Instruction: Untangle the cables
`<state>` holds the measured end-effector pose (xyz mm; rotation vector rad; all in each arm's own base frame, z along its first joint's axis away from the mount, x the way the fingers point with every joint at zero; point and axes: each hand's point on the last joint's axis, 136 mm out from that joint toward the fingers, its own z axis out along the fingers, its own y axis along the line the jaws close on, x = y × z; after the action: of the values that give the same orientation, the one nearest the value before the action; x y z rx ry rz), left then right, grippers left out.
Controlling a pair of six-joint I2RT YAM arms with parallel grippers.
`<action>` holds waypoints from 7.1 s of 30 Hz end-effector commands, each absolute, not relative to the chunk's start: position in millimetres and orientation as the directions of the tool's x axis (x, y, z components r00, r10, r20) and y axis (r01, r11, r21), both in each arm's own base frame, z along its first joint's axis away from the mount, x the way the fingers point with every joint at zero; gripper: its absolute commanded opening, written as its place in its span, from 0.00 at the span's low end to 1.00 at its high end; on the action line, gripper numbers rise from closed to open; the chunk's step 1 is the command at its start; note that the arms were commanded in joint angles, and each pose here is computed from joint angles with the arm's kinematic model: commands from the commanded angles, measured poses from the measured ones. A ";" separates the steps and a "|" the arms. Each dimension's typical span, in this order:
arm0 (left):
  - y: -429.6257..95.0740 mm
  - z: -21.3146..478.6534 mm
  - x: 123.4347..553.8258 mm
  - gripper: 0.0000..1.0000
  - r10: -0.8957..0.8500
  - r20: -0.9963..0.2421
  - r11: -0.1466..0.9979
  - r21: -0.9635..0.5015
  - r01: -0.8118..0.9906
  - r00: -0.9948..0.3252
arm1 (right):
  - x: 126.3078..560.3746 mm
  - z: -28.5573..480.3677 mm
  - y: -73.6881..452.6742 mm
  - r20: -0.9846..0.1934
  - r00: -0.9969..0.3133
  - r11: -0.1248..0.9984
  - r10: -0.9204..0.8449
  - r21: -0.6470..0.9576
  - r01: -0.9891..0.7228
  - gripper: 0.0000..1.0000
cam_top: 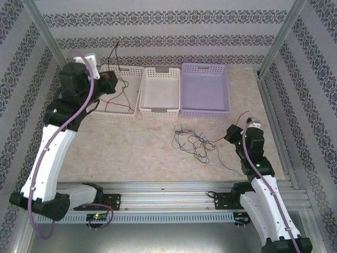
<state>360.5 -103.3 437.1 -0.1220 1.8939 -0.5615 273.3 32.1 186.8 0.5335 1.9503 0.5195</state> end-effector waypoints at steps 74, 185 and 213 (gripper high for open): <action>-243.4 180.8 550.9 0.68 -0.151 -0.683 0.911 -0.376 0.167 -0.715 | 253.3 250.5 92.0 -0.830 -0.356 0.849 0.430 0.506 -0.154 0.00; -271.8 52.2 637.5 0.00 0.125 -0.700 0.957 -0.101 0.271 -0.703 | 248.4 255.6 145.0 -0.916 -0.331 0.879 0.227 0.339 -0.336 0.00; -248.1 308.2 556.2 0.00 -0.099 -0.928 0.905 -0.234 0.355 -0.359 | 244.4 267.6 145.8 -0.909 -0.327 0.864 0.260 0.370 -0.342 0.00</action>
<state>567.1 -249.8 210.6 0.2244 2.1133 -0.3842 246.1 145.5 246.2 -0.0804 1.8538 0.5830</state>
